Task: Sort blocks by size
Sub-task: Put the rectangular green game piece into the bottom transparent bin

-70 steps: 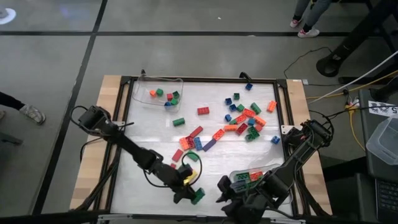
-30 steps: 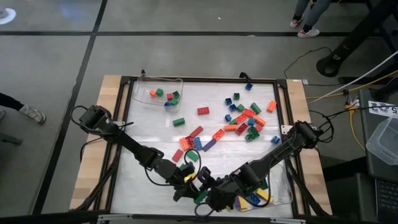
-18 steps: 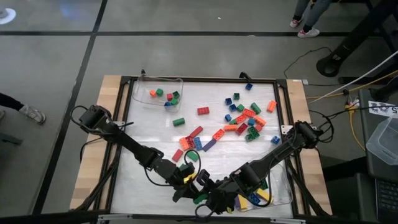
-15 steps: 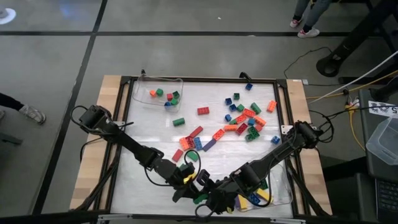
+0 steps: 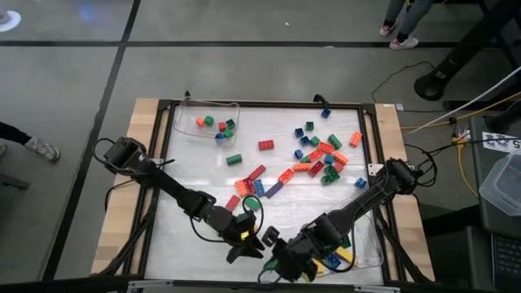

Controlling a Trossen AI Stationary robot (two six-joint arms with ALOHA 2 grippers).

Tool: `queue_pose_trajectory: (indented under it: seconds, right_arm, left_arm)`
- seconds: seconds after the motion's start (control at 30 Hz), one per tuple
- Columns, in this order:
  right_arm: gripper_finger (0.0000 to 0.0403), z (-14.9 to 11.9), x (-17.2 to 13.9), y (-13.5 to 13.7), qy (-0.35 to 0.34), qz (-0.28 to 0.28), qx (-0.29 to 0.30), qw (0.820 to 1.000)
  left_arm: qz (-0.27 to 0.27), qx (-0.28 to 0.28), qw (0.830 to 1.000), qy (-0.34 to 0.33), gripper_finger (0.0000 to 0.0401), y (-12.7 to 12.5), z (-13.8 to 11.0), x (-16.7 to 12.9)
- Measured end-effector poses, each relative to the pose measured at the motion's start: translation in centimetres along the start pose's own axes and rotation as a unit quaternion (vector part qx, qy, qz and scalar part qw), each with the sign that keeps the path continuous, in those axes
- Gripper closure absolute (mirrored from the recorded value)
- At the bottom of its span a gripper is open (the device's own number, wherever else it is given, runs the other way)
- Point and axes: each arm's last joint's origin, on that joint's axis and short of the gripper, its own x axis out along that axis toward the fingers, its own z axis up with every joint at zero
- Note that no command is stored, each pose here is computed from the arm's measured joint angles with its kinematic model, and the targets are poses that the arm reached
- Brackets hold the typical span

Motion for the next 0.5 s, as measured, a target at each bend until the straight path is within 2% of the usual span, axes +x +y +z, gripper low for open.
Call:
queue_pose_trajectory:
  seconds: [0.17, 0.33, 0.5]
  right_arm:
    - [0.031, -1.6, -0.2, 0.6, 0.084, 0.027, 0.071, 0.994]
    - [0.031, -3.2, -0.7, 1.3, 0.172, 0.058, 0.142, 0.973]
    - [0.0309, -3.7, -1.1, 1.7, 0.203, 0.086, 0.18, 0.959]
  left_arm:
    - [0.038, 0.011, 0.999, 0.018, 0.0231, 1.2, 0.2, -0.1]
    - [0.083, 0.002, 0.996, 0.043, 0.0233, 2.6, 0.2, -0.2]
    - [0.096, -0.002, 0.994, 0.046, 0.0238, 3.1, 0.5, -0.3]
